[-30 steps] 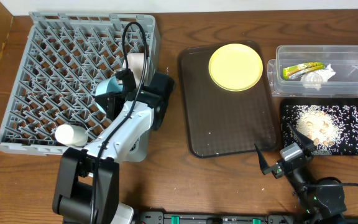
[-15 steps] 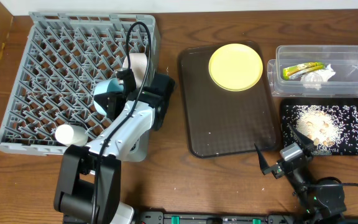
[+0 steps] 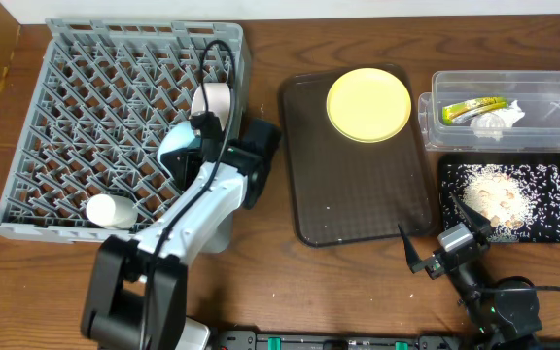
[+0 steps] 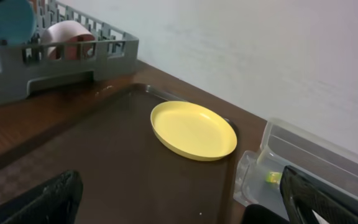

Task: Sort waste into correct bins and load items into the dishwasher
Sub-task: 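Lower the light-blue bowl into the dish rack and open the left gripper, then move the left gripper to the yellow plate edge on the tray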

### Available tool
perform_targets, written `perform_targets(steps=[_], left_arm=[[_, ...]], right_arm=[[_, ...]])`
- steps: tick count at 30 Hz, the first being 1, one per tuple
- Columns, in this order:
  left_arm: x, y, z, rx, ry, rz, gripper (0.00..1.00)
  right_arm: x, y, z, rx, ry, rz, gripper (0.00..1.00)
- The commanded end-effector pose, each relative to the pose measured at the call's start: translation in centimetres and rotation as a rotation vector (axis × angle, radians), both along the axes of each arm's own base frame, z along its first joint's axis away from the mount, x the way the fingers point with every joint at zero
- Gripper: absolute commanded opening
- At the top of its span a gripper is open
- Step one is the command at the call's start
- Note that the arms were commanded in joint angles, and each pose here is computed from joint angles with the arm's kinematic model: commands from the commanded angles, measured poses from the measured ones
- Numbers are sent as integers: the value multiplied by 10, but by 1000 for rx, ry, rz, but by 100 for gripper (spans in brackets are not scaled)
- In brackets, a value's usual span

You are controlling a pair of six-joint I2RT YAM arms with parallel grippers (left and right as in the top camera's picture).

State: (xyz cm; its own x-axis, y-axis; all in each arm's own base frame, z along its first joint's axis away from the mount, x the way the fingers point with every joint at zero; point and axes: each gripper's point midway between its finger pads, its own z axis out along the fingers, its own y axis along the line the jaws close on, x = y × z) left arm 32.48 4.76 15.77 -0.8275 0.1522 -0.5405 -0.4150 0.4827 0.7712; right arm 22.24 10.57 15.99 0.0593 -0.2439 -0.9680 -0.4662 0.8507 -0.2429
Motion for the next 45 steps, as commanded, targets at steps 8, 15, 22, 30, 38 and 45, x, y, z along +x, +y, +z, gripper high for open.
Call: perform_targets(steps=[8,15,22,30,38,45], left_arm=[[-17,-43,-32,-495,73,-78,40],[-34,-81,-46,-814,83,-49,40],[-45,-119,-47,-1067,114,-59,40],[-33,-183,-38,-1271,180,-308,40],[-49,-219,-82,-1286,378,-315,12],[-59,-238,-137,-1271,511,-234,8]], right_arm=[[1,-3,0,-4,-3,-15,99],[1,-3,0,-4,-3,-15,99],[1,-3,0,-4,-3,-15,99],[1,-3,0,-4,-3,-15,99],[1,-3,0,-4,-3,-15,99],[1,-3,0,-4,-3,-15,99]])
